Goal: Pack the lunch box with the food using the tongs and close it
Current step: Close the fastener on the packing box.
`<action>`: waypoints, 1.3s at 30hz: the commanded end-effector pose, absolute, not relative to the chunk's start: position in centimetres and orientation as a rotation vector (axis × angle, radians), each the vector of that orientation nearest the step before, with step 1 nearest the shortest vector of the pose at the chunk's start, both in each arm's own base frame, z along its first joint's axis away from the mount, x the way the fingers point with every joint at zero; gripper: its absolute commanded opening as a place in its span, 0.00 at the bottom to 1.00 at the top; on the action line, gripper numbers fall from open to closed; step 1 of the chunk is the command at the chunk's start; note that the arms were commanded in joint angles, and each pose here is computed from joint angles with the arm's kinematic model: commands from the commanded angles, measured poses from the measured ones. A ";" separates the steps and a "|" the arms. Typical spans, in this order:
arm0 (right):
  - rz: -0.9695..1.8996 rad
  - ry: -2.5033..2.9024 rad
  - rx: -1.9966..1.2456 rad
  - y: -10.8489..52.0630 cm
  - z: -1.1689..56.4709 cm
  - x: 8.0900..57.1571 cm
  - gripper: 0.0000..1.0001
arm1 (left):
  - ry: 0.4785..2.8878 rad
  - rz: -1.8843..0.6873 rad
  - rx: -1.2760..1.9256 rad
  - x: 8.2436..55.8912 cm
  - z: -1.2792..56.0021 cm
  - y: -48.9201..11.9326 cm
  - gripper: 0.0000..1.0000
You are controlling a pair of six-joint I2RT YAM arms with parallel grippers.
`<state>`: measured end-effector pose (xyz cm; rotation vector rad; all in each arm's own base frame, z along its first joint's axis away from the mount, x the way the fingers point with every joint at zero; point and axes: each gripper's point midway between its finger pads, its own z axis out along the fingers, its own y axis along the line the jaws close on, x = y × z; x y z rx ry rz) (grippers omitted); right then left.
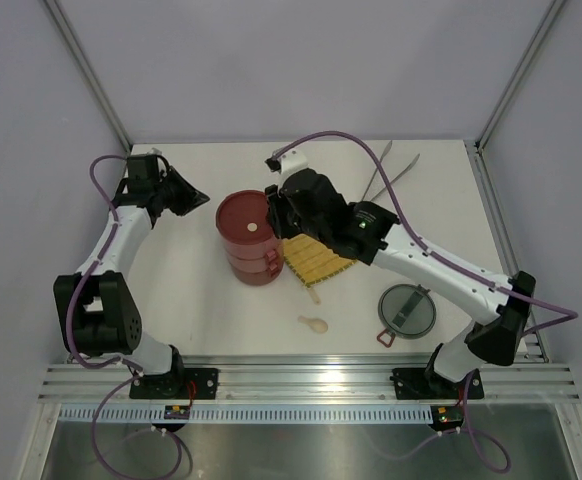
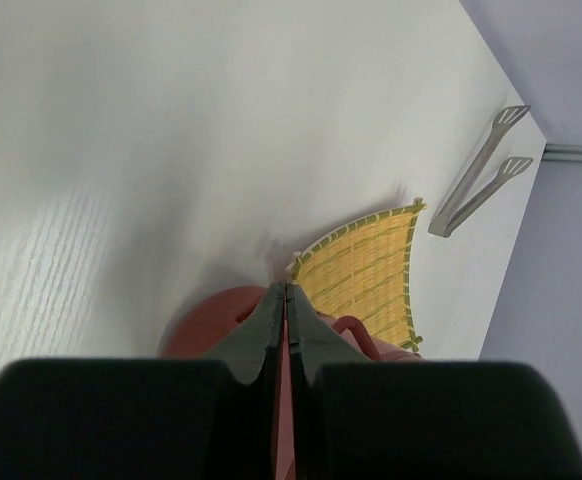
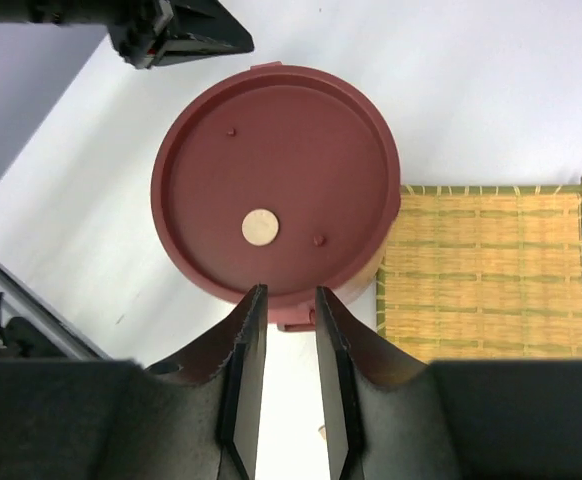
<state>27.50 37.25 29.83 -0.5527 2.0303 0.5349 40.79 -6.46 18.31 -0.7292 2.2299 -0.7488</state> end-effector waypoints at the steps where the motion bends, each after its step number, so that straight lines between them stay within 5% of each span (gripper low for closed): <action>1: 0.537 2.092 -0.422 35.2 29.3 26.4 0.32 | 2.200 -0.857 -0.666 42.9 19.0 -8.1 0.03; 14: 0.597 2.407 -0.372 37.6 18.0 21.4 0.29 | 2.301 -0.942 -0.554 41.4 16.7 -12.8 0.02; 31: 0.456 2.234 -0.514 36.3 19.2 29.3 0.29 | 2.325 -0.814 -0.552 31.2 16.4 -11.0 0.02; 39: 0.479 2.184 -0.402 34.1 21.3 28.7 0.29 | 2.237 -0.620 -0.581 31.5 19.1 -7.9 0.03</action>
